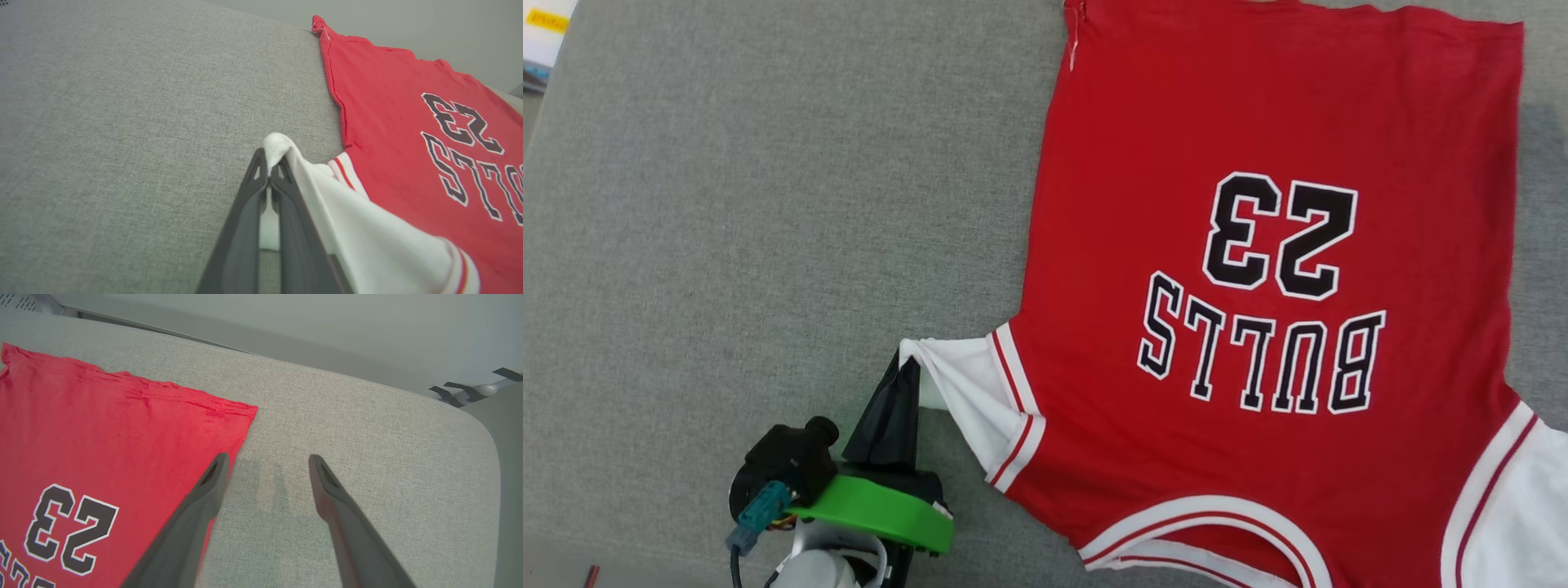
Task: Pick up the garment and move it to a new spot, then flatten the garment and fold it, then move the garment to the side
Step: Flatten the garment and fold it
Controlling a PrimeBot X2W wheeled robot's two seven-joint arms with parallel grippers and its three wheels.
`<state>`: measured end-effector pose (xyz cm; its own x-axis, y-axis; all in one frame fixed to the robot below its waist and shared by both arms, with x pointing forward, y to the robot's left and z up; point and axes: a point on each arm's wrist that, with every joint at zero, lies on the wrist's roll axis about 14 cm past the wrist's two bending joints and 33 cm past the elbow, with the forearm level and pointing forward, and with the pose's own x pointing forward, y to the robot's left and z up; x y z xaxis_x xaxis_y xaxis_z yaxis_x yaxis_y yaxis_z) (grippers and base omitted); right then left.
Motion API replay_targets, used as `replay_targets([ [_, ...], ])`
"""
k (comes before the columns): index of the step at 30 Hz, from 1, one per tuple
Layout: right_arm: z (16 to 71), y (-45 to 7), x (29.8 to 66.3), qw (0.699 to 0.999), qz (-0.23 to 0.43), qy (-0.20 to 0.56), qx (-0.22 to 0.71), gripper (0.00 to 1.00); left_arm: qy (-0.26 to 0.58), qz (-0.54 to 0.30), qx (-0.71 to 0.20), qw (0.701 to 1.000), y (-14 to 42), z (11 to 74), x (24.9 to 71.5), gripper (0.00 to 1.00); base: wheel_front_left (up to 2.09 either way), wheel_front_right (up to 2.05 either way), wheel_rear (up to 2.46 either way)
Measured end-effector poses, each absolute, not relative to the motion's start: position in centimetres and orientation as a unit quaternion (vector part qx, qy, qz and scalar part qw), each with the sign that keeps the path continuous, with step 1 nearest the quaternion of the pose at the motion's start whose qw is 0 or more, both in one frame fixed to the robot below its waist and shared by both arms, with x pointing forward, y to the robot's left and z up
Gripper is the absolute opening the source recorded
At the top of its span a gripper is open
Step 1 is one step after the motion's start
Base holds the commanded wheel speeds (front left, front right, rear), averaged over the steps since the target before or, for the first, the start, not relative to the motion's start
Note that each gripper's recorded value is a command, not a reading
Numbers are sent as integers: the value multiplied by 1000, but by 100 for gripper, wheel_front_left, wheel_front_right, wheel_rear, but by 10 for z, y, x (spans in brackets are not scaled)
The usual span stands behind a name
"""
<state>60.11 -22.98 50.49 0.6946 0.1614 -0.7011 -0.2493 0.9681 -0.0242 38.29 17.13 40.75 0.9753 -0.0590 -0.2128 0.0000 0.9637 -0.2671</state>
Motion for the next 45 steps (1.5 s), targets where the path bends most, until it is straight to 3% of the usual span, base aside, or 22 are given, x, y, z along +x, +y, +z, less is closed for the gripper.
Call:
replay_targets([
  [8,440,-206,641,883,110,452,-59,100,123,-1,-128,984,178,392,392,0,0,0,0],
  [14,371,-190,642,850,114,510,-56,100,138,19,-124,982,188,380,390,0,0,0,0],
  [19,344,-185,644,839,118,529,-50,100,146,31,-114,982,197,376,387,0,0,0,0],
  [20,342,-184,645,838,119,530,-49,81,146,32,-113,982,198,376,387,0,0,0,0],
  [21,341,-183,646,839,120,529,-47,9,146,34,-112,982,199,376,386,0,0,0,0],
  [22,342,-184,647,840,120,527,-47,0,146,35,-111,982,200,376,386,0,0,0,0],
  [37,410,-174,634,886,153,432,-65,0,110,29,-104,988,198,406,374,0,0,0,0],
  [45,455,-204,584,906,169,381,-78,0,98,20,-108,989,195,419,357,0,0,0,0],
])
